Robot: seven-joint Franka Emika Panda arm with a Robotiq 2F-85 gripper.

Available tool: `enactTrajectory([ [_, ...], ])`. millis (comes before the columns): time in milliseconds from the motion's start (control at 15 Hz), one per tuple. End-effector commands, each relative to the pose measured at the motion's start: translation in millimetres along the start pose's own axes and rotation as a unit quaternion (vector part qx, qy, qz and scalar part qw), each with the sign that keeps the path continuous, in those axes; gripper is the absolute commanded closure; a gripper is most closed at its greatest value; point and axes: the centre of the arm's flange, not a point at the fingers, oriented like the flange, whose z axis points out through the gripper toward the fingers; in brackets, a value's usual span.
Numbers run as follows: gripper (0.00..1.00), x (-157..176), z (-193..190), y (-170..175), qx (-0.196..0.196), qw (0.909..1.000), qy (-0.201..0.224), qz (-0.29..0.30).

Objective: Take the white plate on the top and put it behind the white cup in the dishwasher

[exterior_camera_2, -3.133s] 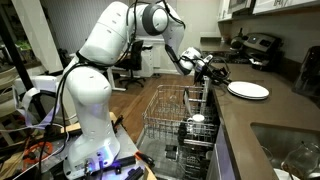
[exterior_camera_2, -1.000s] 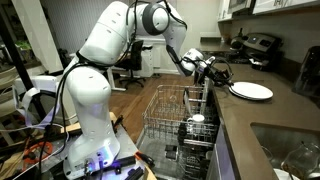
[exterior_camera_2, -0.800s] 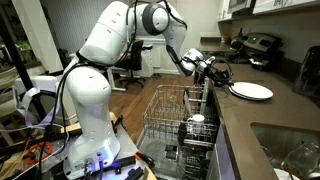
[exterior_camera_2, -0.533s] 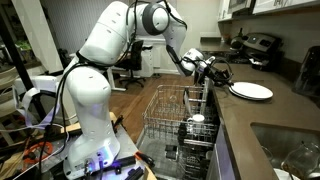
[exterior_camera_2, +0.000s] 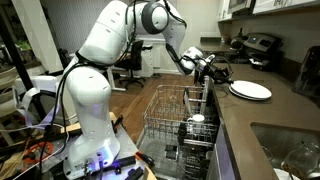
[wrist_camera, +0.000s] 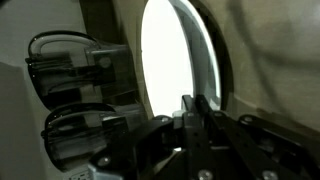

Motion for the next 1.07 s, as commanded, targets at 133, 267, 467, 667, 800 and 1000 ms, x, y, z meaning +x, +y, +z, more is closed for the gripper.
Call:
enactTrajectory([
  [133, 0.92, 6.6, -17.9, 12.5, -0.001, 0.9999, 0.017, 0.000],
  [267, 0.92, 10.8, -23.2, 10.2, 0.002, 0.9998, 0.022, 0.001],
  [467, 0.92, 16.3, -30.8, 5.5, 0.008, 0.9995, 0.029, 0.001],
  [667, 0.92, 21.1, -36.8, 3.5, 0.010, 0.9993, 0.035, 0.001],
  [800, 0.92, 21.5, -38.4, 3.4, 0.011, 0.9993, 0.036, 0.001],
  [1000, 0.91, 17.9, -34.8, 2.6, 0.012, 0.9991, 0.040, 0.002],
])
